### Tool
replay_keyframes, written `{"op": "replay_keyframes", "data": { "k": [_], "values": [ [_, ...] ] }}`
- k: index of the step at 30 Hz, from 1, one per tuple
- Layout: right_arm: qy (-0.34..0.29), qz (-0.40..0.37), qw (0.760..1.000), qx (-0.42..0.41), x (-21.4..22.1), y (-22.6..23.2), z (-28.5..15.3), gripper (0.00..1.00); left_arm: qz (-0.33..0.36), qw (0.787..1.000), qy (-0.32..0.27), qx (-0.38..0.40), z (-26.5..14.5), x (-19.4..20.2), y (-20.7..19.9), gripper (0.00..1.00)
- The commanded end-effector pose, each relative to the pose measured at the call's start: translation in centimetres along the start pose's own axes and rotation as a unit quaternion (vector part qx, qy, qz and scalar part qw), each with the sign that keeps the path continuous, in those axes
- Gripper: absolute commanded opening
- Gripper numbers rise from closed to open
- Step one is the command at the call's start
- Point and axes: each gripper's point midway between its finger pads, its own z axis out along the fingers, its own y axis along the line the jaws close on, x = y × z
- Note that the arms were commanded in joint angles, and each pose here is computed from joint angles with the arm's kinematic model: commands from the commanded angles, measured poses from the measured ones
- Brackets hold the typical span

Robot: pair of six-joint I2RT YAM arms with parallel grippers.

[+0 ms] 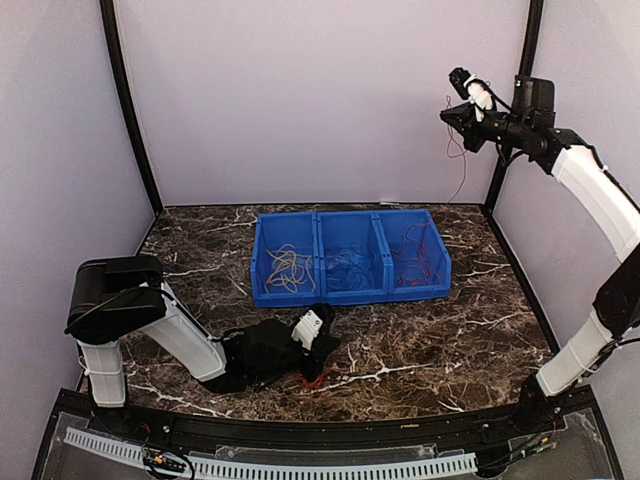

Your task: Untangle the cables

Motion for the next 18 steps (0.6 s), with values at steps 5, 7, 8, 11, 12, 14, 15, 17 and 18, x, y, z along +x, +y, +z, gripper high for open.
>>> {"op": "replay_keyframes", "data": {
  "k": [5,7,8,11,12,14,15,17,18],
  "values": [
    [0.051,0.079,0.989,-0.117,8.8,6.7,2.6,0.0,-0.011,1.0,-0.024,0.004,-0.3,-1.8,-0.1,0.04],
    [0.076,0.096,0.983,-0.136,11.3,8.1,2.9,0.0,-0.011,1.0,-0.024,0.004,-0.3,-1.8,-0.1,0.05],
    [0.09,0.101,0.981,-0.142,12.5,8.7,3.1,0.0,-0.011,1.0,-0.024,0.004,-0.2,-1.8,-0.1,0.05],
    [0.128,0.106,0.975,-0.15,15.6,9.7,3.6,0.0,-0.012,1.0,-0.025,0.001,-0.2,-1.9,0.0,0.06],
    [0.138,0.109,0.973,-0.151,16.5,9.9,3.8,0.0,-0.012,1.0,-0.025,0.001,-0.2,-1.9,0.0,0.06],
    [0.157,0.117,0.968,-0.16,18.1,10.6,4.2,0.0,-0.012,1.0,-0.025,0.002,-0.2,-1.9,0.0,0.07],
    [0.168,0.124,0.963,-0.167,19.1,11.0,4.5,0.0,-0.012,1.0,-0.025,0.002,-0.2,-1.9,0.0,0.07],
    [0.187,0.137,0.955,-0.184,20.3,11.7,4.9,0.0,-0.012,1.0,-0.024,0.001,-0.2,-1.8,0.0,0.07],
    [0.195,0.144,0.95,-0.195,20.9,12.2,4.9,0.0,-0.012,1.0,-0.025,-0.001,-0.2,-1.8,0.1,0.07]
  ]
}}
